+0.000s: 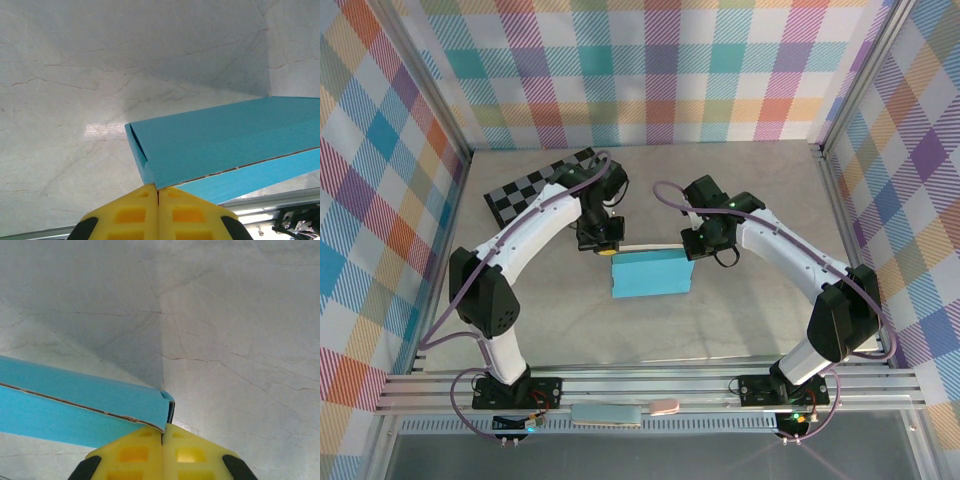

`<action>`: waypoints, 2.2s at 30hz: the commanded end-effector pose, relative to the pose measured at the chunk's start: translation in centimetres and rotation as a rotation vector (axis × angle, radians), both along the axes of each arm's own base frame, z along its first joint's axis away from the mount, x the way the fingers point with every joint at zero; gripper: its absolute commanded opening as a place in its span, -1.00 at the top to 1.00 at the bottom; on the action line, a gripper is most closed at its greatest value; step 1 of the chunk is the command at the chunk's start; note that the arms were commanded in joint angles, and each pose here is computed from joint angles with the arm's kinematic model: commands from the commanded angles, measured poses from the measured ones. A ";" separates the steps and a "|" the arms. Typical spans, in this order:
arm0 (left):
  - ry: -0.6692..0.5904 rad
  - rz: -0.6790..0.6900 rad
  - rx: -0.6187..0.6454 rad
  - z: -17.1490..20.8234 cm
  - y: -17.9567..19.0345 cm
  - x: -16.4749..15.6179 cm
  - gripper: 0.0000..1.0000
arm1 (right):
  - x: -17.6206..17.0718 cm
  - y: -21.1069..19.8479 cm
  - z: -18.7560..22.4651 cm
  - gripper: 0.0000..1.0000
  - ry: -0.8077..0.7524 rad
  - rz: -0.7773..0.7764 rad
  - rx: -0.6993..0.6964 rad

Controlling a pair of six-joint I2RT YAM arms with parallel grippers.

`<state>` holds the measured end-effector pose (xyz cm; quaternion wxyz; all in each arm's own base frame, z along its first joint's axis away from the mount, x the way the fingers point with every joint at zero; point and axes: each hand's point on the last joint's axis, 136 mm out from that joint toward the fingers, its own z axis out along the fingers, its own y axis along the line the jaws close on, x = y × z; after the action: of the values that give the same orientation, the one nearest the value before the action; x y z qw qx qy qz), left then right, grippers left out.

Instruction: Fold the paper box

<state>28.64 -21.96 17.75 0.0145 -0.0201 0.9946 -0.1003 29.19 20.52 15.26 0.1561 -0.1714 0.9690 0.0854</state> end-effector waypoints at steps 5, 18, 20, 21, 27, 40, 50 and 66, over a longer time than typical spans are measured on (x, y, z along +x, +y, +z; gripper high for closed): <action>0.033 0.006 -0.135 1.1 -3.0 0.6 1.00 | -0.8 2.2 0.7 1.00 -0.008 0.050 0.075; 0.054 0.015 -0.175 1.5 -4.1 1.1 1.00 | -0.5 2.1 0.9 1.00 -0.039 0.037 0.069; 0.061 0.017 -0.183 1.4 -4.3 1.1 1.00 | -0.5 2.1 0.9 1.00 -0.040 0.039 0.069; 0.061 0.019 -0.188 1.5 -4.4 1.1 1.00 | -0.5 2.1 0.9 1.00 -0.041 0.038 0.068; 0.066 0.030 -0.213 1.7 -5.0 1.6 1.00 | -0.3 2.1 1.0 1.00 -0.053 0.034 0.065; 0.028 0.015 -0.227 2.5 -5.1 2.9 1.00 | 0.8 1.4 1.6 1.00 -0.115 0.020 0.023; 0.045 0.037 -0.283 1.9 -5.4 4.5 1.00 | 2.2 1.1 2.1 1.00 -0.181 -0.021 0.006; 0.075 0.031 -0.300 1.8 -6.0 5.3 1.00 | 2.2 0.5 1.5 1.00 -0.197 -0.062 0.001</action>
<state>34.22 -25.09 18.36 -0.0068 -0.0643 0.9811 -0.1826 31.44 17.79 15.28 0.2204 -0.1366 0.9658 -0.0023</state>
